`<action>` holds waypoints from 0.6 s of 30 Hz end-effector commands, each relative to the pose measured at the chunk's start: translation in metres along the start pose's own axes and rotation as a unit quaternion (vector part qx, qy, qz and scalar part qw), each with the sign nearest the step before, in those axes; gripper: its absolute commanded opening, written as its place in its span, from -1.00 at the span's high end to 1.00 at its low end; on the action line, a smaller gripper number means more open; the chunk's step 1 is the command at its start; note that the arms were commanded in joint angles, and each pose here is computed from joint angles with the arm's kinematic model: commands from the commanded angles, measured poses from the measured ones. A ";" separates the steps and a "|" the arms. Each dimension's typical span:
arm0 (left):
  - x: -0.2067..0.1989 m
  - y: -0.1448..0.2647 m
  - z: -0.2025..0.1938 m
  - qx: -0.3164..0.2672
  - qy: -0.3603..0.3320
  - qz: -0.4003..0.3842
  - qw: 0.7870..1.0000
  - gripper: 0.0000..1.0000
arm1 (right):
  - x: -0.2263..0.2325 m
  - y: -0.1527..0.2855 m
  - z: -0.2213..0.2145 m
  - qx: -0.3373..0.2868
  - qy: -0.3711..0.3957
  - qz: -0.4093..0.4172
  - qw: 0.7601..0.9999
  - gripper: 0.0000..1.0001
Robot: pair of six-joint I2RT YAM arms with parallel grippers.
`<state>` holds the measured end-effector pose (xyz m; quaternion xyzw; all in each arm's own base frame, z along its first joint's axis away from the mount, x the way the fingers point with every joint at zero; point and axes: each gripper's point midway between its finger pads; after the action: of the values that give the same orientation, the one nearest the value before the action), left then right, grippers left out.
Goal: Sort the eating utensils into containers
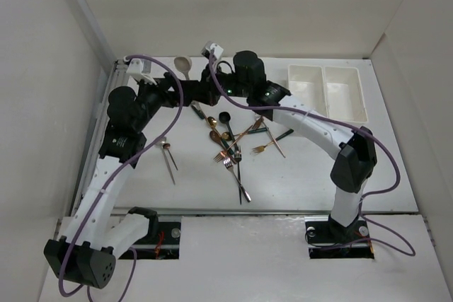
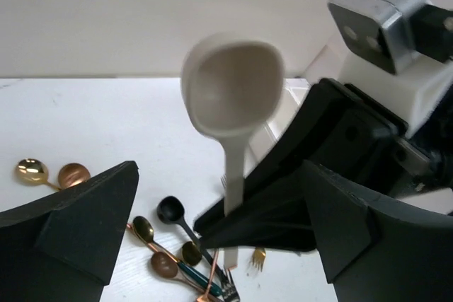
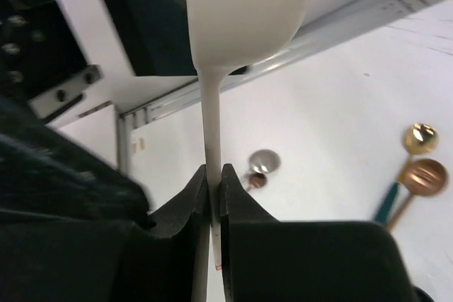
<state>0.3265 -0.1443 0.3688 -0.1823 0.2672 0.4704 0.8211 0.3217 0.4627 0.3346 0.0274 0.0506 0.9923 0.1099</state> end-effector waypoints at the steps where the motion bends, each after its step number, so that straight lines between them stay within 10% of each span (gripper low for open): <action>1: -0.011 0.006 -0.010 0.023 -0.010 -0.018 1.000 -1.00 | -0.036 0.028 0.036 -0.047 0.023 -0.089 0.995 1.00; 5: 0.036 0.015 -0.009 0.001 -0.004 0.108 0.994 -1.00 | -0.130 0.108 -0.013 0.019 -0.038 -0.274 0.961 1.00; 10: 0.143 0.047 -0.072 0.103 -0.011 0.351 0.931 -1.00 | -0.240 0.262 -0.103 0.172 -0.091 -0.504 0.842 1.00; 18: 0.185 0.067 -0.148 0.248 0.024 0.412 0.877 -1.00 | -0.270 0.333 -0.204 0.349 -0.134 -0.528 0.763 1.00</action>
<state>0.3191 -0.0762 0.1381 0.1253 0.4368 0.6759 0.5802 0.5149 0.0650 0.1794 0.1575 0.3118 0.6985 0.6246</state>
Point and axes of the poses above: each gripper's point midway between its finger pads, its own y axis back along the fingers, its own x axis along the line the jaws close on, z = x × y, and after that the axes turned 13 degrees about y, right-handed
